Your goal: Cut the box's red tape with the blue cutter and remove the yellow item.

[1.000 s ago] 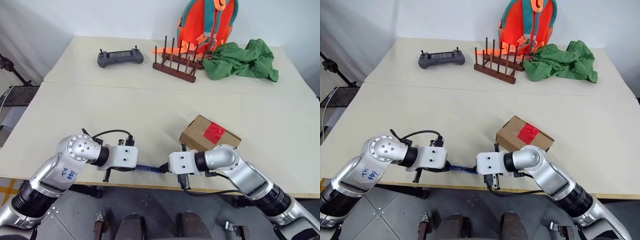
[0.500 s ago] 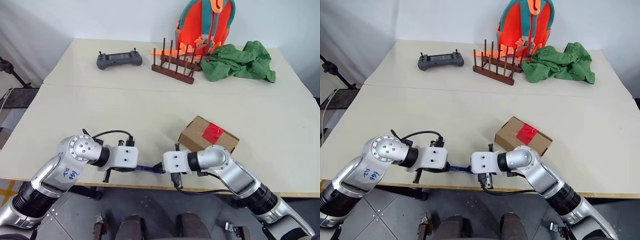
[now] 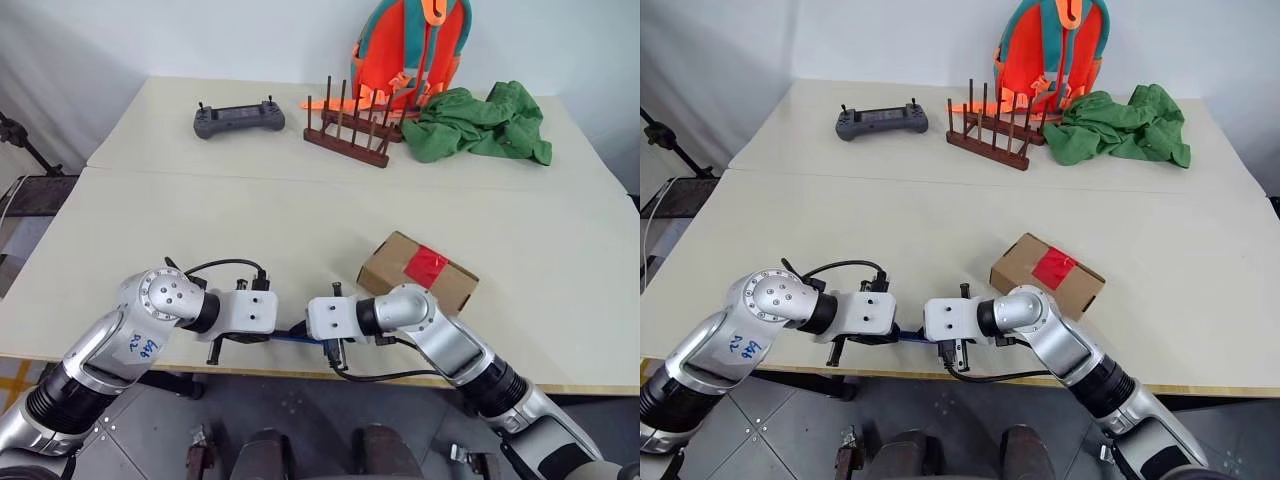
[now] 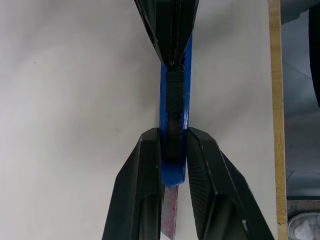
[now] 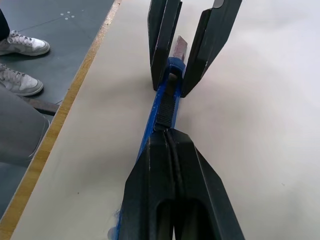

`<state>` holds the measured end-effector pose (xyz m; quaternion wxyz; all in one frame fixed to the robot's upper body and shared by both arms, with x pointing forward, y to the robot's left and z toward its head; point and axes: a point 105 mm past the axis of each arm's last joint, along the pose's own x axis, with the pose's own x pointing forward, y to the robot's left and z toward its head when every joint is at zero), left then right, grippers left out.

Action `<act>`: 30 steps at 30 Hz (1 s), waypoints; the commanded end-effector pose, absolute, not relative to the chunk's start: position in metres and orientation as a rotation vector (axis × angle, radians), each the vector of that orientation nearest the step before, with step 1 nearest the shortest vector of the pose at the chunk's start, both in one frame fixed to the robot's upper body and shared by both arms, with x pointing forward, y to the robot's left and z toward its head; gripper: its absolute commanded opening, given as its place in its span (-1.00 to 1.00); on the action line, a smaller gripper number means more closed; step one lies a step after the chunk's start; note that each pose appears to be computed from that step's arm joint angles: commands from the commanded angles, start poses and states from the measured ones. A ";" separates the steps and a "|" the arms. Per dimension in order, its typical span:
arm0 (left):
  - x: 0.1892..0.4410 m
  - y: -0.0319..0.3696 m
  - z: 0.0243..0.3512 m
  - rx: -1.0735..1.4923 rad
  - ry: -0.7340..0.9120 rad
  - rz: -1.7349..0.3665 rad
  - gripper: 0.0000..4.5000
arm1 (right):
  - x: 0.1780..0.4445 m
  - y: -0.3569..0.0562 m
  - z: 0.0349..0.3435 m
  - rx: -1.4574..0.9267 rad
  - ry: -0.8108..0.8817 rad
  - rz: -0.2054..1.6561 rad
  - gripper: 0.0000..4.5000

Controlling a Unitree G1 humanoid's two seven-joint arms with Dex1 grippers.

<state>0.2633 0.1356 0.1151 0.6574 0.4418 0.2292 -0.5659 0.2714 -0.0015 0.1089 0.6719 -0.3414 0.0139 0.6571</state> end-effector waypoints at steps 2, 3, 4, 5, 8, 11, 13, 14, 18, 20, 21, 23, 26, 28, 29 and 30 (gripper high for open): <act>0.266 0.140 0.106 0.919 0.524 -1.247 -0.82 | 0.270 -0.023 0.162 -0.655 -0.035 1.400 -0.98; 0.268 0.141 0.106 0.914 0.509 -1.238 -0.82 | 0.268 -0.028 0.167 -0.625 -0.011 1.389 -0.91; 0.270 0.141 0.107 0.911 0.499 -1.232 -0.82 | 0.267 -0.032 0.170 -0.606 0.007 1.382 -0.81; 0.273 0.143 0.108 0.904 0.479 -1.213 -0.82 | 0.264 -0.038 0.176 -0.577 0.027 1.373 -0.71; 0.298 0.149 0.116 0.910 0.349 -1.103 -0.82 | 0.267 -0.064 0.200 -0.522 0.049 1.267 -0.27; 0.315 0.148 0.127 0.883 0.220 -1.034 -0.82 | 0.269 -0.084 0.212 -0.506 0.083 1.190 0.20; 0.326 0.147 0.135 0.870 0.148 -0.985 -0.82 | 0.271 -0.091 0.223 -0.476 0.083 1.158 0.51; 0.330 0.147 0.138 0.869 0.125 -0.971 -0.82 | 0.271 -0.093 0.227 -0.464 0.081 1.149 0.68; 0.353 0.132 0.166 0.871 -0.125 -0.875 -0.82 | 0.283 -0.106 0.239 -0.409 0.151 1.053 0.99; 0.354 0.119 0.182 0.814 -0.270 -0.867 -0.82 | 0.286 -0.108 0.248 -0.372 0.150 1.037 0.99; 0.353 0.114 0.187 0.789 -0.316 -0.864 -0.82 | 0.289 -0.109 0.252 -0.357 0.154 1.015 0.99; 0.346 0.103 0.191 0.748 -0.409 -0.886 -0.82 | 0.301 -0.116 0.260 -0.313 0.193 0.918 0.99; 0.341 0.095 0.194 0.697 -0.481 -0.892 -0.82 | 0.310 -0.123 0.264 -0.242 0.272 0.846 0.99; 0.335 0.087 0.197 0.668 -0.544 -0.916 -0.82 | 0.315 -0.122 0.275 -0.158 0.282 0.835 0.99; 0.333 0.084 0.197 0.654 -0.562 -0.928 -0.82 | 0.317 -0.121 0.280 -0.124 0.288 0.835 0.99; 0.333 0.081 0.197 0.643 -0.578 -0.935 -0.82 | 0.319 -0.120 0.282 -0.103 0.301 0.835 0.99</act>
